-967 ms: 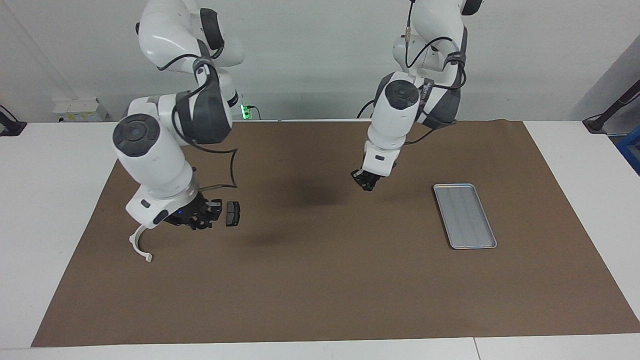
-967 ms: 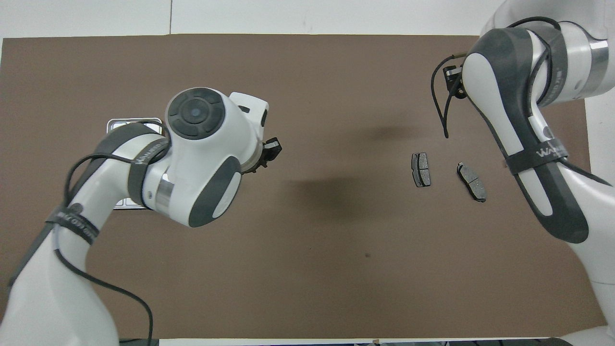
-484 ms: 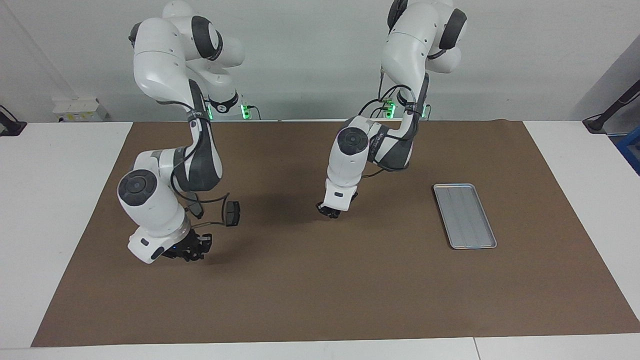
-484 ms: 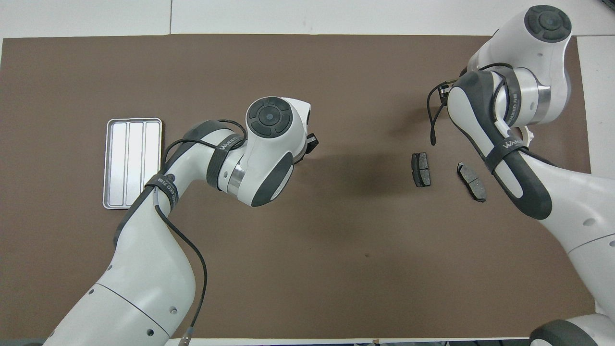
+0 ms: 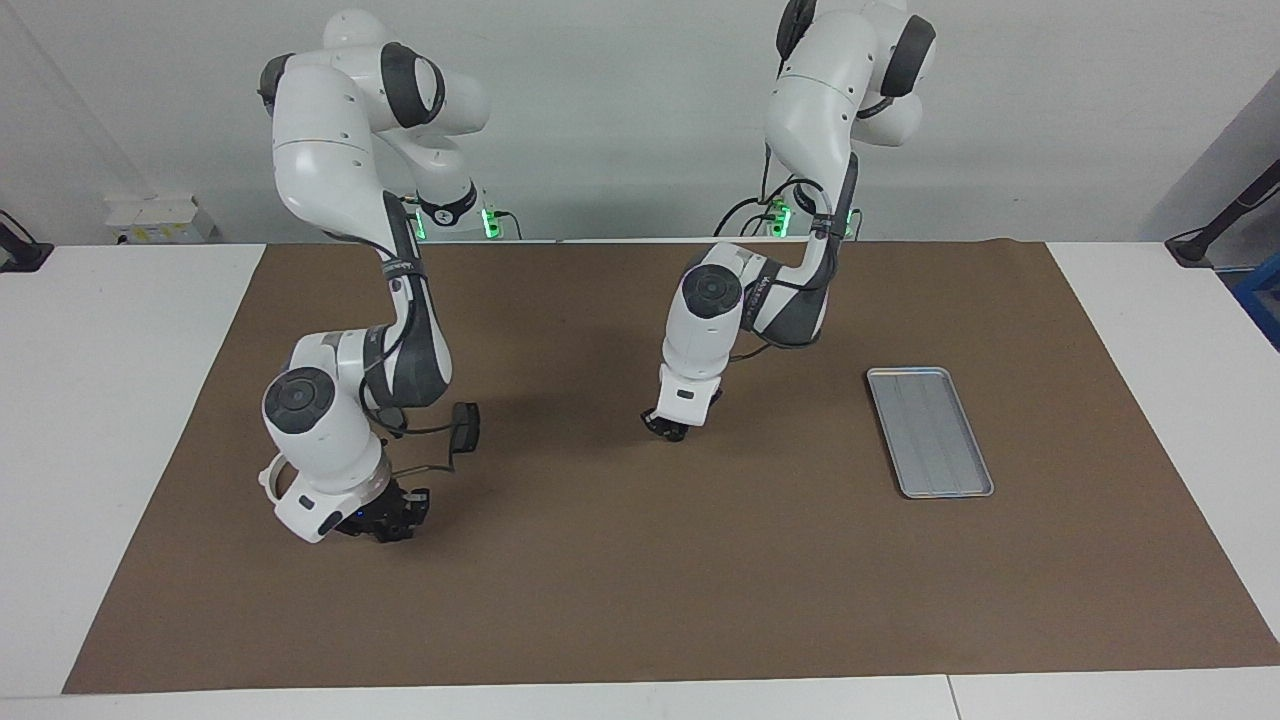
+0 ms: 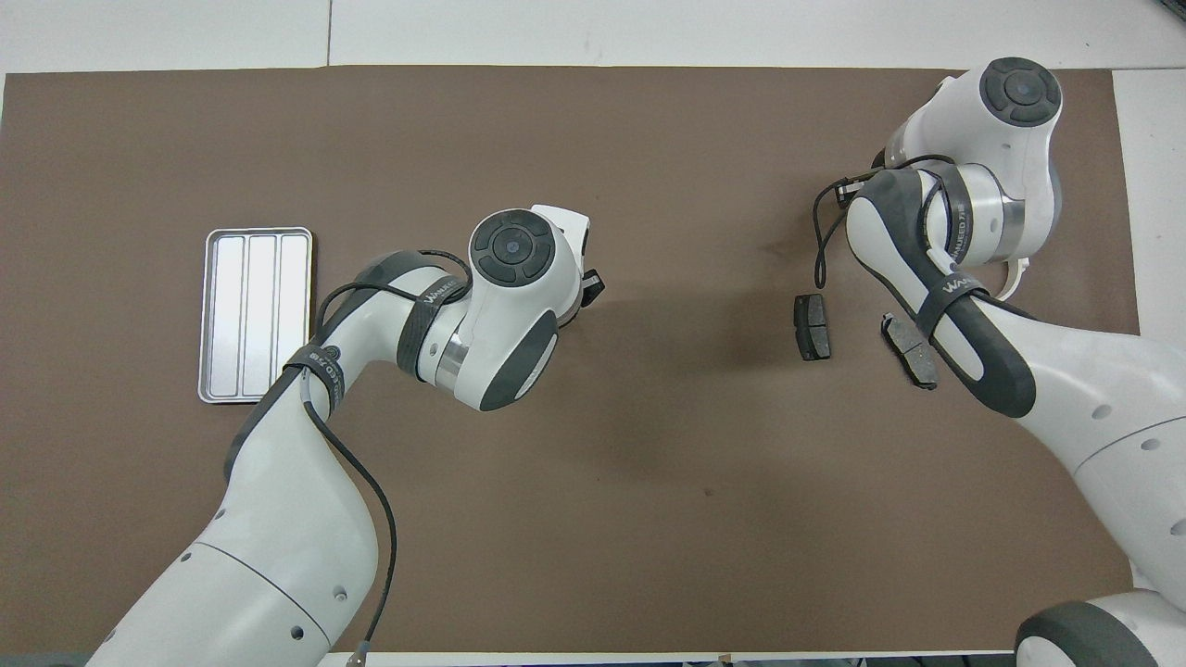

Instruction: Place bearing gear from tray to pile

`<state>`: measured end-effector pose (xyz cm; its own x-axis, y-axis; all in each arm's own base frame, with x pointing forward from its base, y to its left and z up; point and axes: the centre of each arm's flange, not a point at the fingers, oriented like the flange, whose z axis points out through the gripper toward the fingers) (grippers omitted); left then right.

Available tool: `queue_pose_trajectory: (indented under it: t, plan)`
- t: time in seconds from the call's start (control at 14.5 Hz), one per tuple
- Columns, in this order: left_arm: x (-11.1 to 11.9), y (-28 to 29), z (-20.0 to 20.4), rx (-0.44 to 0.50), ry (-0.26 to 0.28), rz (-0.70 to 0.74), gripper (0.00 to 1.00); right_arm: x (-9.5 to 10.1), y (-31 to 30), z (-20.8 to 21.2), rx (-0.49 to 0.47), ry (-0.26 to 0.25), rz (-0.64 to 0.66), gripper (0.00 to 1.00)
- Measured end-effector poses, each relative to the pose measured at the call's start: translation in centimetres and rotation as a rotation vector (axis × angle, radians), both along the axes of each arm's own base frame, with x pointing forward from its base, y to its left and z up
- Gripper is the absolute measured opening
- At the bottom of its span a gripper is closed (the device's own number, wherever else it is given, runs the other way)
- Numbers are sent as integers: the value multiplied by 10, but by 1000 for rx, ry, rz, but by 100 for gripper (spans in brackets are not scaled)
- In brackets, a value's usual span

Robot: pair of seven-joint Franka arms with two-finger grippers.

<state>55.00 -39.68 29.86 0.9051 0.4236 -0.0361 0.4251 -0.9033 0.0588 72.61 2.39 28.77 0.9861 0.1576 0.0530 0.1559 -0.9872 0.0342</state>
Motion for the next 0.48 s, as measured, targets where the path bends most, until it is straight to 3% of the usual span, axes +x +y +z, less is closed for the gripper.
queue_pose_trajectory:
  t: [0.14, 0.35, 0.48]
  plan:
    - [2, 3, 2, 2, -4, 5, 41, 0, 1, 0, 0, 1, 1, 41]
    - [5, 14, 15, 24, 13, 17, 78, -3, 9, 5, -2, 25, 9, 74]
    - [14, 42, 52, 45, 15, 33, 99, -11, 32, 36, -8, 59, 6, 96]
